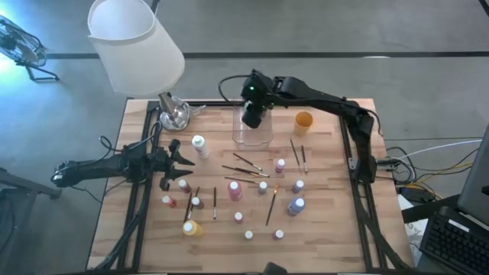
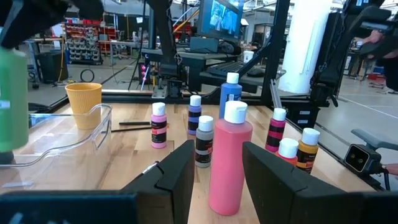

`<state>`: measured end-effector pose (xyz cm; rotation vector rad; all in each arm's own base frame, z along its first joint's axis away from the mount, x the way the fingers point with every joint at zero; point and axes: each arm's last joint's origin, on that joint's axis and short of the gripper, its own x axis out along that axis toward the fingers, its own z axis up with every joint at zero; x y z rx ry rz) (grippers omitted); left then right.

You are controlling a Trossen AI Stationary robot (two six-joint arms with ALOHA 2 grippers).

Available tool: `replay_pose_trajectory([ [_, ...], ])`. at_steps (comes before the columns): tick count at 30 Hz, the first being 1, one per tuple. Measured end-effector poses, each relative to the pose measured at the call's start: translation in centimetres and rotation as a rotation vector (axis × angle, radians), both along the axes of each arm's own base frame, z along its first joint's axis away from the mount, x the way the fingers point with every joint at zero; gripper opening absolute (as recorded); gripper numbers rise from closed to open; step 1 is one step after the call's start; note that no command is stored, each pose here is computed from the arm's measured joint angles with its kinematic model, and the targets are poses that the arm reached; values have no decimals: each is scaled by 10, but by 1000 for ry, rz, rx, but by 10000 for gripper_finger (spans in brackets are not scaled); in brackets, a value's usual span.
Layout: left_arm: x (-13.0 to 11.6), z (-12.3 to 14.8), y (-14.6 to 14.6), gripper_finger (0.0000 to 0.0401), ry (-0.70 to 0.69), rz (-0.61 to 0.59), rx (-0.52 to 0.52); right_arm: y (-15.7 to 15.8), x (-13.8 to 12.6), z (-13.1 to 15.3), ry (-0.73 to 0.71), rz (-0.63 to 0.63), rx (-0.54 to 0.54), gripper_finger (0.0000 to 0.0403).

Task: Pick & Place Paint Supplies
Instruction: Put the big green paint bottle into the bin

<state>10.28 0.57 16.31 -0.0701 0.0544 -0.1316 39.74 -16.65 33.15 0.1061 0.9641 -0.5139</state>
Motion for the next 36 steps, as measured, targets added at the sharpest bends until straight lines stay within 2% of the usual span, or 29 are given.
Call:
replay_pose_trajectory([
  [8,0,0,0,140,-1,0,0,-27,7,-21,47,-30,-1,126],
  [12,0,0,0,140,0,0,0,-38,7,-28,56,-40,-3,118],
  [22,0,0,0,140,0,0,0,-57,2,-34,17,-37,16,127],
  [29,0,0,0,140,0,0,0,-65,1,-35,-6,-25,8,116],
  [36,0,0,0,140,0,0,0,-70,0,-38,-30,-18,25,128],
])
